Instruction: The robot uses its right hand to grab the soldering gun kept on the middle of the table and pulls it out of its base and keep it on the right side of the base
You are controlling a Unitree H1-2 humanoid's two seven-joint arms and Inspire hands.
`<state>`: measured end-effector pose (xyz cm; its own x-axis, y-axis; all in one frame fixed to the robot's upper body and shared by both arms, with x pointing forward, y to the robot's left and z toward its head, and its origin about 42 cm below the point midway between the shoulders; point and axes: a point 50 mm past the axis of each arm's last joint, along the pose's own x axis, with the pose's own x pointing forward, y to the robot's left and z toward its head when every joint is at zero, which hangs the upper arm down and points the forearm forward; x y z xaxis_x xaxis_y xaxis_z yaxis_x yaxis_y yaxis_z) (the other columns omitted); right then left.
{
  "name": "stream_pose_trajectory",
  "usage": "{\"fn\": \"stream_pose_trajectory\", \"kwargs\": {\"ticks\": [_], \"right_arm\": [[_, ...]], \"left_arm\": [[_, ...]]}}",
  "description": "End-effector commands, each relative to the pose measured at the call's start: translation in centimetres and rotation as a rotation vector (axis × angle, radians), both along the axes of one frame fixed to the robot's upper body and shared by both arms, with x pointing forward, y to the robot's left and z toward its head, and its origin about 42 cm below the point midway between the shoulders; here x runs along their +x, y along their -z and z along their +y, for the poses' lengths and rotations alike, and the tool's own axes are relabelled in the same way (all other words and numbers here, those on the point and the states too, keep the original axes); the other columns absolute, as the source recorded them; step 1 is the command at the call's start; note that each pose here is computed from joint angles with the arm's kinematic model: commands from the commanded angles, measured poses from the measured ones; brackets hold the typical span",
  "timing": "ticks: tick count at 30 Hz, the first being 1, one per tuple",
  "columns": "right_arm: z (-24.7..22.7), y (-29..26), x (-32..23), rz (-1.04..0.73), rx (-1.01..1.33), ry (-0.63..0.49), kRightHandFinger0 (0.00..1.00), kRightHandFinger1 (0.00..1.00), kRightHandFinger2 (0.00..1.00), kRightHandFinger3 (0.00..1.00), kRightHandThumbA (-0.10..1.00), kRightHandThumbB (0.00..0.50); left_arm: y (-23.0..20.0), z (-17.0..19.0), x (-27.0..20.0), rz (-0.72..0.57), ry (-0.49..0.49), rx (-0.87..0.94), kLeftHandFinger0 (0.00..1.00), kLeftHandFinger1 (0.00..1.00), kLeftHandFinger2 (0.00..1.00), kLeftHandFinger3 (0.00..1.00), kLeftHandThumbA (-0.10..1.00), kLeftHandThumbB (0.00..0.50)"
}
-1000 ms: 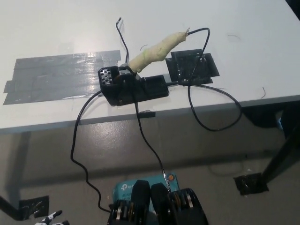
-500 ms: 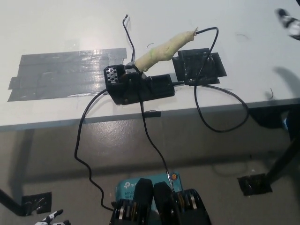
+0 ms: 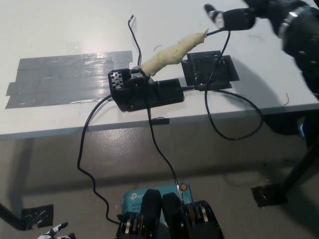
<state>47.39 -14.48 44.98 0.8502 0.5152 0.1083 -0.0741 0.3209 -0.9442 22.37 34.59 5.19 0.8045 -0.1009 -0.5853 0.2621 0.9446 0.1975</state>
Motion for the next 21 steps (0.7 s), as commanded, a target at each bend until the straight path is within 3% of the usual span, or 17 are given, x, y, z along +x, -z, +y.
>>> {"fn": "stream_pose_trajectory", "kwargs": {"ticks": [1, 3, 5, 13, 15, 18, 19, 21], "right_arm": [[2.2, -2.4, 0.3, -0.154, -0.202, -0.019, 1.00, 1.00, 1.00, 1.00, 0.42, 0.304], [2.6, -1.8, 0.5, -0.157, -0.238, -0.022, 1.00, 1.00, 1.00, 1.00, 0.43, 0.299], [3.7, 0.5, 1.3, -0.133, -0.299, -0.022, 1.00, 1.00, 1.00, 1.00, 0.45, 0.336], [3.0, 3.4, 1.9, -0.039, -0.377, 0.029, 1.00, 1.00, 1.00, 1.00, 0.48, 0.314], [2.6, 4.3, 2.2, -0.006, -0.414, 0.053, 1.00, 1.00, 1.00, 1.00, 0.58, 0.317], [2.2, 5.1, 2.4, 0.023, -0.410, 0.074, 1.00, 1.00, 1.00, 1.00, 0.62, 0.311], [2.2, 6.0, 2.2, 0.026, -0.419, 0.072, 1.00, 1.00, 1.00, 1.00, 0.70, 0.307], [2.2, 6.5, 2.1, 0.036, -0.438, 0.073, 1.00, 1.00, 1.00, 1.00, 0.75, 0.304]], "left_arm": [[-1.0, 0.3, 0.4, -0.027, 0.038, 0.005, 0.68, 0.72, 0.84, 1.00, 0.57, 0.237], [-1.1, 0.2, 0.4, -0.029, 0.041, 0.006, 0.68, 0.72, 0.83, 1.00, 0.57, 0.242], [-1.2, -0.2, 0.5, -0.025, 0.044, 0.013, 0.70, 0.73, 0.84, 1.00, 0.56, 0.225], [-1.4, -0.6, 0.6, -0.029, 0.055, 0.008, 0.69, 0.73, 0.84, 1.00, 0.54, 0.209], [-1.3, -0.8, 0.7, -0.028, 0.047, 0.006, 0.67, 0.71, 0.83, 1.00, 0.51, 0.197], [-1.3, -1.1, 0.9, -0.027, 0.057, 0.010, 0.68, 0.71, 0.83, 1.00, 0.52, 0.197], [-1.3, -1.1, 1.0, -0.024, 0.062, 0.007, 0.69, 0.72, 0.84, 1.00, 0.53, 0.203], [-1.2, -1.2, 1.0, -0.020, 0.065, 0.006, 0.69, 0.72, 0.85, 1.00, 0.53, 0.203]]}}
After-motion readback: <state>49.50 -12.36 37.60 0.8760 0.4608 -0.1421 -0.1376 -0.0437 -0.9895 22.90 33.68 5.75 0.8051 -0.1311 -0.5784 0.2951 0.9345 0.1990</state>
